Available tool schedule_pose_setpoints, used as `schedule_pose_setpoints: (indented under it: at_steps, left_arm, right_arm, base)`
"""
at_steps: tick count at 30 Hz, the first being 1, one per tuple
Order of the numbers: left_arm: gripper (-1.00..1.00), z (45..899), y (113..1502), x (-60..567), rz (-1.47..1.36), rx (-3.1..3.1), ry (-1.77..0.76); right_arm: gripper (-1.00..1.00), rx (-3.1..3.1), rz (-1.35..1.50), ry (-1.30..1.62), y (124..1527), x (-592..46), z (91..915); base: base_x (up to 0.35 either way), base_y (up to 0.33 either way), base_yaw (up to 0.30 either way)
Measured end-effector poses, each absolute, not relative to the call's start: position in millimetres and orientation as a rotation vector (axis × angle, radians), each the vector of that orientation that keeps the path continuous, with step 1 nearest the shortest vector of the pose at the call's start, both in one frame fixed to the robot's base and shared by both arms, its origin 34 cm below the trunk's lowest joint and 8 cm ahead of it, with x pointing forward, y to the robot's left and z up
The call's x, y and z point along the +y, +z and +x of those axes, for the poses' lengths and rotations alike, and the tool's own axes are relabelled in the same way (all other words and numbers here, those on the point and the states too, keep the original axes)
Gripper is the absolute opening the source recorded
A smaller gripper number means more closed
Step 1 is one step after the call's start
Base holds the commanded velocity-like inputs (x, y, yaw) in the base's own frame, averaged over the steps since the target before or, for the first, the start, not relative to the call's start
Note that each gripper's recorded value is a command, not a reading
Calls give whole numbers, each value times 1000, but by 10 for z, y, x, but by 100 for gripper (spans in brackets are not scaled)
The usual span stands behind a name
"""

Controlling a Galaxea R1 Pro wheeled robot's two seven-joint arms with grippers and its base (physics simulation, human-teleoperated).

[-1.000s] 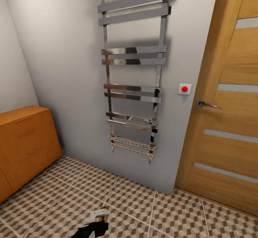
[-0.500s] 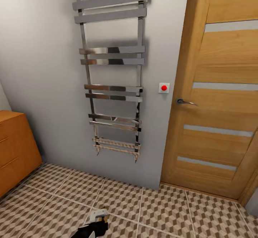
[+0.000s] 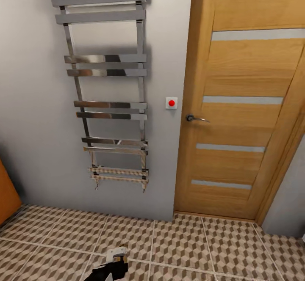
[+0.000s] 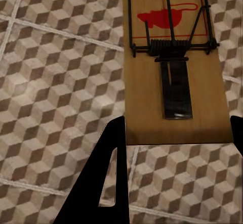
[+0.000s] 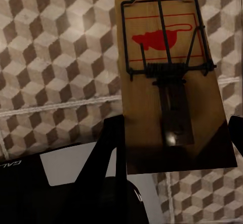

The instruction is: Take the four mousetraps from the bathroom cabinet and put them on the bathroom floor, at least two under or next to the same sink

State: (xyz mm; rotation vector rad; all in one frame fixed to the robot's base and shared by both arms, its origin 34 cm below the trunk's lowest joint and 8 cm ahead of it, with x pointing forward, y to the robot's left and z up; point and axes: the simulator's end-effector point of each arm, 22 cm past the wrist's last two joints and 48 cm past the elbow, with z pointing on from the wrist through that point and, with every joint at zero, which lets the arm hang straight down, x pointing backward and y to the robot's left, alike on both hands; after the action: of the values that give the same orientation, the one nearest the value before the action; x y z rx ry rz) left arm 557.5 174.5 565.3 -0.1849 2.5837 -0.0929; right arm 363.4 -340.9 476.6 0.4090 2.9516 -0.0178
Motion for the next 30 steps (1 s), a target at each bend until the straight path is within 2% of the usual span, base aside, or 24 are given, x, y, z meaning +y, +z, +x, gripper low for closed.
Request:
schedule_pose_setpoints:
  at_steps: [30]
  left_arm:
    - [-100,5579,5655,1746,-186,2583,-93]
  right_arm:
    - [-100,2951,410,-20,4766,-3411,3634]
  base:
    - [0,0,-292]
